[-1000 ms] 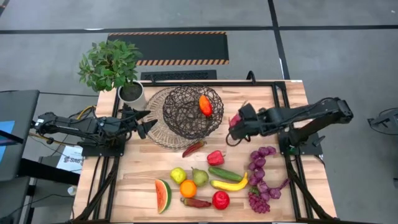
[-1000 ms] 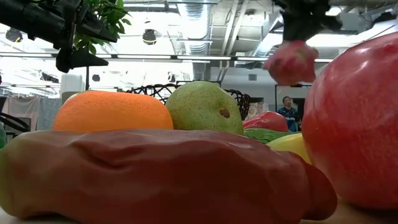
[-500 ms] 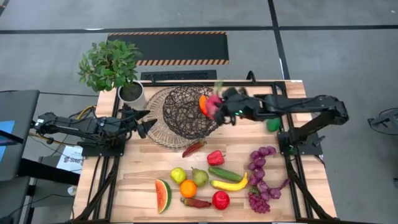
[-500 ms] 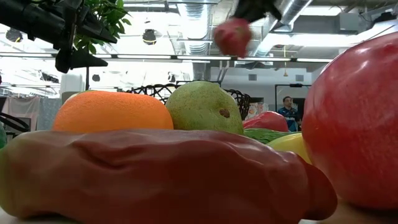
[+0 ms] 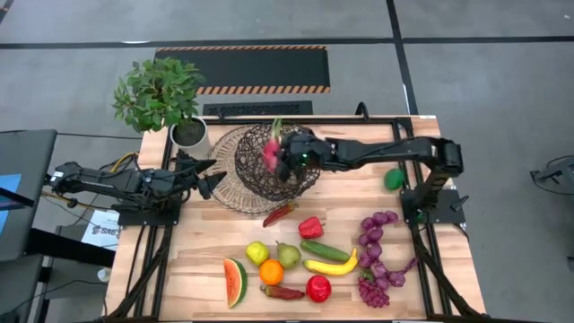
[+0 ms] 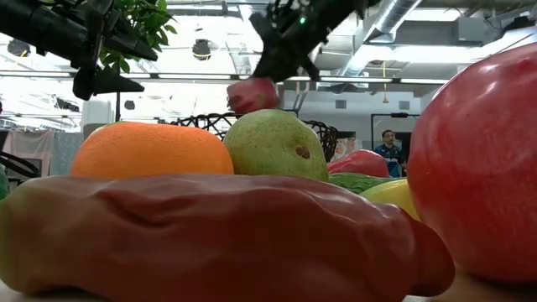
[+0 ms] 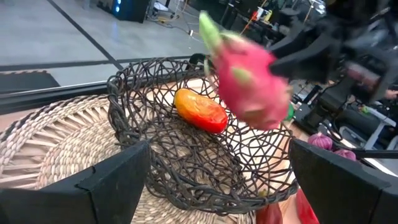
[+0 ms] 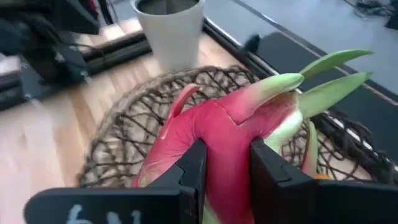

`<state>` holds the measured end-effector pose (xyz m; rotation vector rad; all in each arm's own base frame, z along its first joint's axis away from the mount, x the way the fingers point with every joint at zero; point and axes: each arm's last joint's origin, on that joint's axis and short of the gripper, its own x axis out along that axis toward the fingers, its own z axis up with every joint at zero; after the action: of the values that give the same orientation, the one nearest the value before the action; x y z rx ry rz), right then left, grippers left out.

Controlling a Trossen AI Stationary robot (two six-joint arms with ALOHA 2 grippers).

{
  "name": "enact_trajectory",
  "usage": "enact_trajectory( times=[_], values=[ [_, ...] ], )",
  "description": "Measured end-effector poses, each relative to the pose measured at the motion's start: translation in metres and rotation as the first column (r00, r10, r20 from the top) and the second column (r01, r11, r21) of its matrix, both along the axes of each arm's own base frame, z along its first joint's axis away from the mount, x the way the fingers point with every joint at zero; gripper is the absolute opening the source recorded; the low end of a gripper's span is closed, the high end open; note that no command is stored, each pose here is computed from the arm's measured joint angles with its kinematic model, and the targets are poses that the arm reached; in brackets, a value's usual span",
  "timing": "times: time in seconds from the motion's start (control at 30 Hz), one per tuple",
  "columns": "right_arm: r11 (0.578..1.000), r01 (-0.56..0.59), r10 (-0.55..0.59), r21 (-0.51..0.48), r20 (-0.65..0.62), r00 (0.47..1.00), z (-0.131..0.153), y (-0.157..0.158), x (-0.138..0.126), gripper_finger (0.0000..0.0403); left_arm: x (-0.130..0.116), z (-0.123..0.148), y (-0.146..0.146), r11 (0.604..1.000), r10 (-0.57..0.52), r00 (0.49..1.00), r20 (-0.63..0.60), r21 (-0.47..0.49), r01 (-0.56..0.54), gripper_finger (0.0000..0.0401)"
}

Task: Build produce basket
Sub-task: Put the dragon fruit into the wire basket, then put the lime into the wire basket

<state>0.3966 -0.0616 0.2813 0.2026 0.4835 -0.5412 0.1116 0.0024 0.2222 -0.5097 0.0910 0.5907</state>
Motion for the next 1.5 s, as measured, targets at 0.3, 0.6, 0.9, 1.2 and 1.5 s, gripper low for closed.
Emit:
enact_trajectory(
  times=[0.3,0.6,0.9,1.2,1.5],
  values=[
    [0.998,0.031,-0.027,0.047,-0.090,0.996,-0.039,-0.023,0.012,0.0094,0.000,0.000,0.000,1.000,0.009,1.000,-0.002,-0.003,-0.009,0.0368],
    [0.995,0.084,-0.076,0.056,-0.123,0.989,-0.044,-0.042,0.007,0.0224,0.000,0.000,0.000,1.000,0.014,1.000,0.003,-0.008,-0.014,0.0368],
    [0.993,0.099,-0.092,0.058,-0.108,0.990,-0.020,-0.055,-0.011,0.0305,0.000,0.000,0.000,1.000,0.019,1.000,0.013,-0.021,-0.019,0.0368],
    [0.971,0.237,-0.227,0.039,-0.177,0.958,0.053,-0.042,-0.091,0.0305,0.000,0.000,0.000,1.000,0.015,1.000,0.014,-0.025,-0.015,0.0368],
    [0.765,0.644,-0.542,0.004,-0.537,0.647,0.033,-0.023,-0.189,0.0305,0.000,0.000,0.000,0.999,0.024,1.000,0.015,-0.022,-0.024,0.0368]
  ],
)
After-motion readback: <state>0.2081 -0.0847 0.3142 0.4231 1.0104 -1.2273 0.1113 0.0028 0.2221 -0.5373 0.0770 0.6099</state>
